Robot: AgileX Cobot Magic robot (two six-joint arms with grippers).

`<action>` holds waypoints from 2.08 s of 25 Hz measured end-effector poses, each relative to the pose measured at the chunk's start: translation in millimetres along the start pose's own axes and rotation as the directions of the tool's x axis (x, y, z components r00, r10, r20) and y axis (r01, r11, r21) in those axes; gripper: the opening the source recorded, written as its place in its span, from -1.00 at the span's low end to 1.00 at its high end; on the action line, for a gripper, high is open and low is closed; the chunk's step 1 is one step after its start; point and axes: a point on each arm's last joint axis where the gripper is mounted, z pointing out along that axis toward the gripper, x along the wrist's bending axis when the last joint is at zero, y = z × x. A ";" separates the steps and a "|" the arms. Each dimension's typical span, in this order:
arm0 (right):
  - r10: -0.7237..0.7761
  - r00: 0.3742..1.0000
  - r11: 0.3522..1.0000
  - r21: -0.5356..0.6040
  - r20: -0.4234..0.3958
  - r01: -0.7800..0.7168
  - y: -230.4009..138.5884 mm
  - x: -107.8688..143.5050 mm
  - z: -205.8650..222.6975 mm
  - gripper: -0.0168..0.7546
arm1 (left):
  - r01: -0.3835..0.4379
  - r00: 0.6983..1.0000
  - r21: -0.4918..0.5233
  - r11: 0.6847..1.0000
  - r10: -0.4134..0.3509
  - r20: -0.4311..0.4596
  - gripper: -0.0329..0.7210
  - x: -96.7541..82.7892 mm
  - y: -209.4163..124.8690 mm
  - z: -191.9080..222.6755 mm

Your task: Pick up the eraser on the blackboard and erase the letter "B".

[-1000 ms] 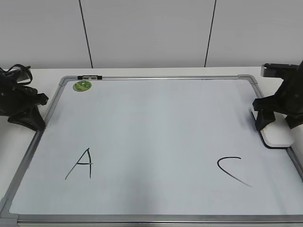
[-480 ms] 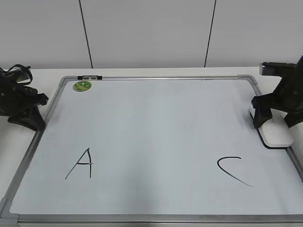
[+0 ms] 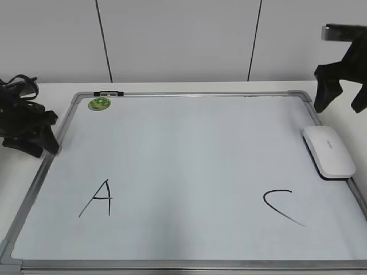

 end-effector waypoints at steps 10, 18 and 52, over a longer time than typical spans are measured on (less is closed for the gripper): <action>-0.032 0.999 0.974 -0.225 -0.014 0.028 -18.7 15.4 -98.5 0.62 | -0.079 0.996 -0.042 0.996 0.080 0.044 0.33 -32.5 1.4 -81.2; -0.053 0.999 0.925 -0.377 0.006 0.051 -88.3 30.8 -176.3 0.59 | -0.084 0.996 -0.108 0.991 0.082 -0.027 0.26 -56.6 -30.0 -162.6; -0.038 0.999 0.867 -0.497 -0.014 0.026 -337.5 56.2 -142.9 0.58 | -0.155 0.977 -0.502 0.851 0.059 -0.203 0.20 -69.2 -353.0 -215.7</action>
